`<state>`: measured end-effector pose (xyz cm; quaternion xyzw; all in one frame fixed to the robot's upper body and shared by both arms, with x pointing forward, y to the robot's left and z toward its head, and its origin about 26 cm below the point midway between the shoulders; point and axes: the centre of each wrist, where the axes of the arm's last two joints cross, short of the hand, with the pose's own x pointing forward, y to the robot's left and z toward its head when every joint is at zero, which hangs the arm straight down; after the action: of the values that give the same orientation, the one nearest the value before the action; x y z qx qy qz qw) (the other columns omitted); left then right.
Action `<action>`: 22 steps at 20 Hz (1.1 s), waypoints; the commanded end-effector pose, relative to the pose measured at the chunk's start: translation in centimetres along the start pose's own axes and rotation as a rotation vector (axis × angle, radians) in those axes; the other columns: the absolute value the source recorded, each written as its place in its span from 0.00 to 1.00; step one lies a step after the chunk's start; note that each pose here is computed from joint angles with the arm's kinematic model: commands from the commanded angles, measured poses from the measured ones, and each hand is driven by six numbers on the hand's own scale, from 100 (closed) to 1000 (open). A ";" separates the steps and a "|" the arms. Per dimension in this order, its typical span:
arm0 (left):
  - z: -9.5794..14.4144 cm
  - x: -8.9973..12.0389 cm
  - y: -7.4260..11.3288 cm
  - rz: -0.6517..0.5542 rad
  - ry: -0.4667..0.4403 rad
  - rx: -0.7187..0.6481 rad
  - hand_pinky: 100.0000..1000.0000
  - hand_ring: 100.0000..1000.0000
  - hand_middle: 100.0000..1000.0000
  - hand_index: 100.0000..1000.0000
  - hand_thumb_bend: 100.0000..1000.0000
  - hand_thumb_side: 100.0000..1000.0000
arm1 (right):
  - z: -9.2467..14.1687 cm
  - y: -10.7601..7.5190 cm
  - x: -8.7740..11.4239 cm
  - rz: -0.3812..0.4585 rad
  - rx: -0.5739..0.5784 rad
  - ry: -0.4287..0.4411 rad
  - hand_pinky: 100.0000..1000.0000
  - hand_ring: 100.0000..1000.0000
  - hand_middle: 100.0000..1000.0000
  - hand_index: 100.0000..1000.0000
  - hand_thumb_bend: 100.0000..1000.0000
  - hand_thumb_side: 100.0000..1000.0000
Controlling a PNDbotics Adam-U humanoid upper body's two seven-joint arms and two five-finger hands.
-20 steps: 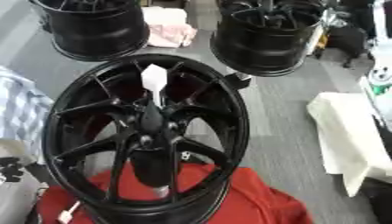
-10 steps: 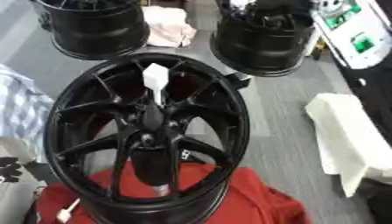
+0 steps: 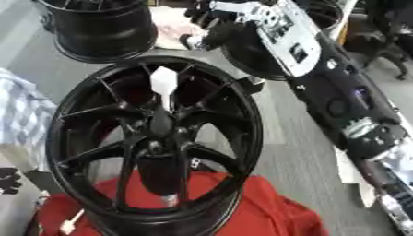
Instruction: Pull the pin out of the wheel hub.
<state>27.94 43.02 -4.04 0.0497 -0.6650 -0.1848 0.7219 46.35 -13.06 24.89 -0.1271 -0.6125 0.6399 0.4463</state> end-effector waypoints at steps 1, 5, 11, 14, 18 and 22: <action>-0.2 1.1 1.2 -0.042 -0.019 -0.001 0.66 0.63 0.60 0.74 0.45 0.47 | -0.6 -0.7 0.8 0.042 0.011 -0.005 0.82 0.89 0.88 0.96 0.21 0.50; -0.3 1.1 1.1 -0.042 -0.020 -0.004 0.66 0.63 0.60 0.74 0.45 0.46 | -1.3 0.1 1.4 0.058 0.048 -0.018 0.82 0.89 0.88 0.97 0.23 0.50; -0.3 1.1 1.0 -0.040 -0.021 -0.008 0.66 0.63 0.60 0.74 0.45 0.47 | -2.1 0.8 2.2 0.103 0.097 -0.014 0.82 0.88 0.89 0.97 0.23 0.50; -0.4 1.2 1.0 -0.040 -0.021 -0.010 0.66 0.63 0.60 0.74 0.45 0.47 | -2.5 1.3 2.5 0.132 0.126 -0.003 0.81 0.87 0.87 0.97 0.24 0.48; -0.4 1.2 1.0 -0.039 -0.023 -0.012 0.66 0.63 0.60 0.74 0.45 0.47 | -2.9 1.9 2.8 0.169 0.170 0.008 0.80 0.84 0.83 0.95 0.23 0.47; -0.5 1.3 0.9 -0.038 -0.024 -0.014 0.65 0.63 0.60 0.74 0.45 0.47 | -3.3 2.3 2.9 0.194 0.205 0.017 0.76 0.79 0.77 0.92 0.21 0.46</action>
<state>28.13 42.84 -3.92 0.0449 -0.6633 -0.1909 0.7222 46.03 -8.49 22.16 -0.1332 -0.5240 0.7362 0.4071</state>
